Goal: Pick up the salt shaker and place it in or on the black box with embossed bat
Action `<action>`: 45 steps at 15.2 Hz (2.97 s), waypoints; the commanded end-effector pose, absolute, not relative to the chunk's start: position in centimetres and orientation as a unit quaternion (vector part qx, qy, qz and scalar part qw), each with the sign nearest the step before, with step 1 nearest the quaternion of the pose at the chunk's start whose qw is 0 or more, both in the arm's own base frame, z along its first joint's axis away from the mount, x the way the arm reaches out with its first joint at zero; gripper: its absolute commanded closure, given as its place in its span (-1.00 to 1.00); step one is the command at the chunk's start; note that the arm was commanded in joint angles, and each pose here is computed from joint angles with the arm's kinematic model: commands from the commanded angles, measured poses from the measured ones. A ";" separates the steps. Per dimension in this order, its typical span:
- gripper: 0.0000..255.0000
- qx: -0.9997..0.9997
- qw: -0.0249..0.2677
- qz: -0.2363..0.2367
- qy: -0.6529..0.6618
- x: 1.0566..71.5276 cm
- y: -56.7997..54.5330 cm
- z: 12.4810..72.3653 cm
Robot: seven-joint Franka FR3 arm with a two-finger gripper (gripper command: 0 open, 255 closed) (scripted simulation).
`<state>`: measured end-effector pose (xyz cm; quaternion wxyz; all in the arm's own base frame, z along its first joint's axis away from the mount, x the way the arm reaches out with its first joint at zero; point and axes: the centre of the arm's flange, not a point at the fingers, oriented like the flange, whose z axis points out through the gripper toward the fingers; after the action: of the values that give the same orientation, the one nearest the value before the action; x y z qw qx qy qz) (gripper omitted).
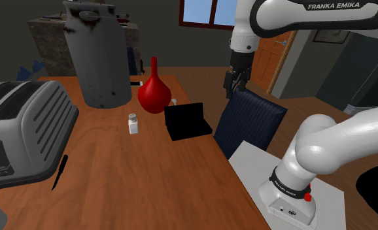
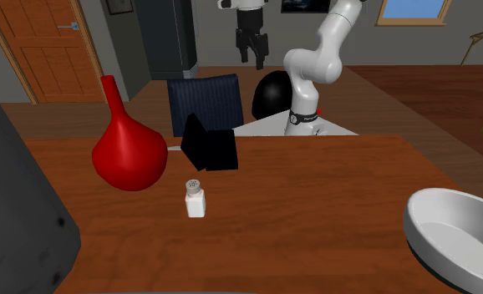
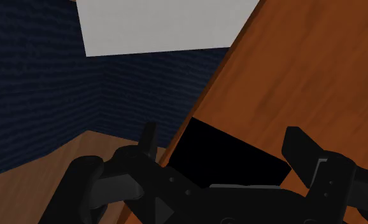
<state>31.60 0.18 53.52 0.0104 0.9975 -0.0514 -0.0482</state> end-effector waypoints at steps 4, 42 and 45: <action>-1.00 0.998 0.009 -0.045 -0.050 34.6 2.2 52.3; -1.00 0.999 -0.004 -0.010 -0.035 65.1 23.5 37.1; -1.00 0.999 -0.004 -0.010 -0.035 65.1 23.5 37.1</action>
<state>65.12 23.47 37.14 -0.0040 0.9993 -0.0349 -0.0102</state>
